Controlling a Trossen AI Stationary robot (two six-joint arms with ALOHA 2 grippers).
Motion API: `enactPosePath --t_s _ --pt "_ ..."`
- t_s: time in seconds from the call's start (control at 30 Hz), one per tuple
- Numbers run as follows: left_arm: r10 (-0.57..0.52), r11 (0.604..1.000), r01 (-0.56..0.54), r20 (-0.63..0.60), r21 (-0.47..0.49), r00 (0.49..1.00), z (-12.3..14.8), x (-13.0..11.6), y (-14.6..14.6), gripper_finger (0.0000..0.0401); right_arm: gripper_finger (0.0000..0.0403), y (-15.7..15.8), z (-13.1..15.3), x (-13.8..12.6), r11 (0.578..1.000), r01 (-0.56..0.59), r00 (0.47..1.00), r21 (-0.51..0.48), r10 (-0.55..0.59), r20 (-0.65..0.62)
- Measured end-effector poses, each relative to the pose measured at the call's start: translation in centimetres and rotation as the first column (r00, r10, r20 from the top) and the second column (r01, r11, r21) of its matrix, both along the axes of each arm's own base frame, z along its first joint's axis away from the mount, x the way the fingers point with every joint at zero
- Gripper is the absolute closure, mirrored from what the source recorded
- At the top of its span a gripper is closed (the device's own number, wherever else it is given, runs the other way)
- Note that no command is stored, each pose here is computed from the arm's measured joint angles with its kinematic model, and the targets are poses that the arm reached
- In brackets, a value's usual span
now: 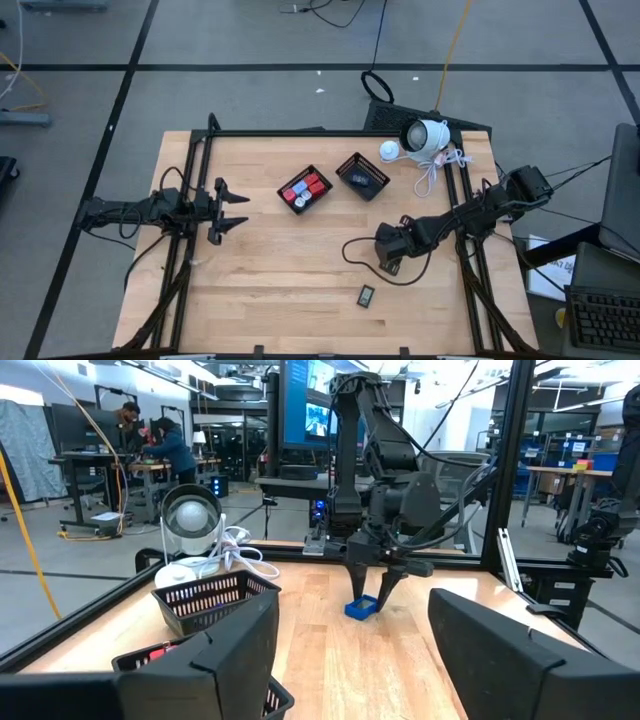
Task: Pick & Place Office items
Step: Put the blue digital timer into the right black bin
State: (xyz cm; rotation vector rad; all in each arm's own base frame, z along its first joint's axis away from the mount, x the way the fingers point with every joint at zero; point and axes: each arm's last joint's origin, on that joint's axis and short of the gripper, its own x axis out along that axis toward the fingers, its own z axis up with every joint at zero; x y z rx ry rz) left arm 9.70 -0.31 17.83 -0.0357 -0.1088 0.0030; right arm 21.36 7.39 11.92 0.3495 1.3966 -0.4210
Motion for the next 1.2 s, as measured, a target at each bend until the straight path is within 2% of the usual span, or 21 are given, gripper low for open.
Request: enactPosePath --t_s 0.27,0.5,0.63,0.87,1.03,1.2 --pt "0.000 1.000 0.000 0.000 0.000 1.000 0.0 0.0 0.0 0.0122 0.0253 0.0 0.1 0.6 1.000 0.005 0.998 0.004 -0.005 0.058" --pt "0.000 1.000 0.000 -0.001 0.000 1.000 0.0 0.0 0.0 0.0117 0.0253 -0.2 2.1 1.7 0.998 -0.041 0.981 -0.043 0.048 0.187" --pt "0.000 1.000 0.000 0.000 0.000 1.000 0.0 0.0 0.0 0.0124 0.0253 -0.9 4.3 2.9 0.992 -0.010 0.926 -0.127 0.057 0.374" --pt "0.000 1.000 0.000 0.000 0.000 1.000 0.0 0.0 0.0 0.0137 0.0253 -3.7 6.9 4.6 0.975 0.119 0.805 -0.187 0.015 0.593" --pt "0.000 1.000 0.000 -0.001 0.000 1.000 0.0 0.0 0.0 0.0146 0.0253 -7.2 7.7 5.7 0.958 0.201 0.751 -0.207 -0.015 0.660" --pt "0.000 1.000 0.000 -0.001 0.000 1.000 0.0 0.0 0.0 0.0140 0.0252 -11.2 8.2 5.7 0.944 0.270 0.745 -0.189 -0.081 0.662"
